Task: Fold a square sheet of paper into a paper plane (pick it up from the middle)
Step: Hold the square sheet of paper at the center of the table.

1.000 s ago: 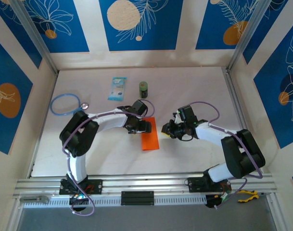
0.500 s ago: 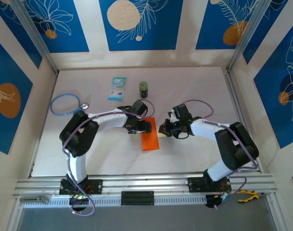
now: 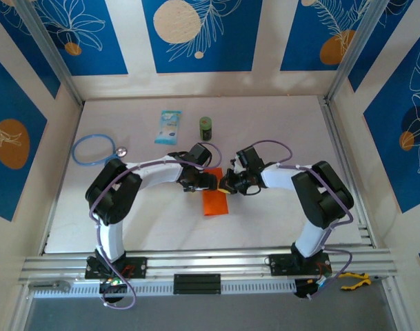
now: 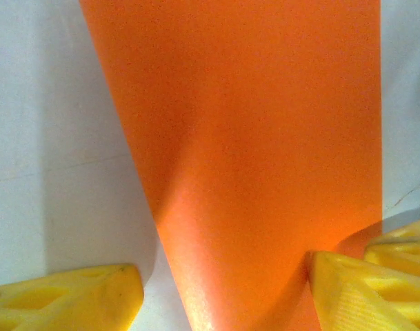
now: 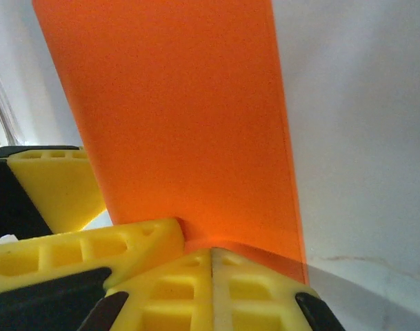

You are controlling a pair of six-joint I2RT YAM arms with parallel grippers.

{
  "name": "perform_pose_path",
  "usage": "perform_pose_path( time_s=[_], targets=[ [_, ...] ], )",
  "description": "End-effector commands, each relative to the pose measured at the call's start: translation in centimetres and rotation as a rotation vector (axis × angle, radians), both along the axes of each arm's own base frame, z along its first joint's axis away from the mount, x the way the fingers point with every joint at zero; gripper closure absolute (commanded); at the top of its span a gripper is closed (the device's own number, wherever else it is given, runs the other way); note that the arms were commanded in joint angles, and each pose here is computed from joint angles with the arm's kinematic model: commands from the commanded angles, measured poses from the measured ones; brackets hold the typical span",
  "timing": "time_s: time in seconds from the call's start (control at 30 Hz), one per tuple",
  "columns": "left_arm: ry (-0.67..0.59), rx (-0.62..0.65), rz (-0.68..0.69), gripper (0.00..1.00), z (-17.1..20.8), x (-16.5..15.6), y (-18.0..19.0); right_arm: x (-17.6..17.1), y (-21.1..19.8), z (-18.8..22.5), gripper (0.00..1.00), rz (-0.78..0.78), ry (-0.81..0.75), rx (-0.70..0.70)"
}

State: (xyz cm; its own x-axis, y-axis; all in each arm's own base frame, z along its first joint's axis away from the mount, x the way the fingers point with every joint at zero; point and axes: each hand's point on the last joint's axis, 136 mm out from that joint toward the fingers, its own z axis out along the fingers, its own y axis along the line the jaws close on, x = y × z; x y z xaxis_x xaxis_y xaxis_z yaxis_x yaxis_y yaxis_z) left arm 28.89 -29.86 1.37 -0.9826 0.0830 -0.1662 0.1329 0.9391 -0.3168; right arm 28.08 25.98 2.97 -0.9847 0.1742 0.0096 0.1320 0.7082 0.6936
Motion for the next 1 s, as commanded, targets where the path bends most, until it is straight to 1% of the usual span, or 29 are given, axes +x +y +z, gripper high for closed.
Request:
perform_pose_path(
  time_s=[0.0,0.17,0.33,0.5,0.7,0.83,0.97],
  targets=[
    [0.097,0.055,-0.037,0.28,-5.9,-2.4,0.3,0.2,1.0,0.4,1.0,0.022,0.006,0.034],
    [0.098,0.05,-0.039,0.28,-5.9,-2.4,0.2,-0.2,0.8,-0.7,1.0,0.028,0.032,0.012],
    [0.093,0.038,-0.04,0.28,-5.4,-2.3,-0.1,-1.6,-0.6,-3.4,1.0,0.028,0.089,-0.092],
    [0.05,-0.004,-0.029,0.27,-3.1,-1.7,-0.6,-2.8,-1.8,-5.2,1.0,0.017,0.127,-0.157],
    [-0.021,-0.047,0.008,0.27,0.0,-0.8,-0.2,-2.8,-1.8,-5.1,1.0,0.016,0.126,-0.154],
    [-0.006,-0.092,0.03,0.3,0.4,-0.7,0.2,-2.7,-1.8,-4.9,1.0,0.013,0.123,-0.152],
    [0.003,-0.163,0.045,0.35,0.7,-0.8,-0.1,-2.7,-1.9,-5.0,1.0,0.008,0.127,-0.16]
  ],
)
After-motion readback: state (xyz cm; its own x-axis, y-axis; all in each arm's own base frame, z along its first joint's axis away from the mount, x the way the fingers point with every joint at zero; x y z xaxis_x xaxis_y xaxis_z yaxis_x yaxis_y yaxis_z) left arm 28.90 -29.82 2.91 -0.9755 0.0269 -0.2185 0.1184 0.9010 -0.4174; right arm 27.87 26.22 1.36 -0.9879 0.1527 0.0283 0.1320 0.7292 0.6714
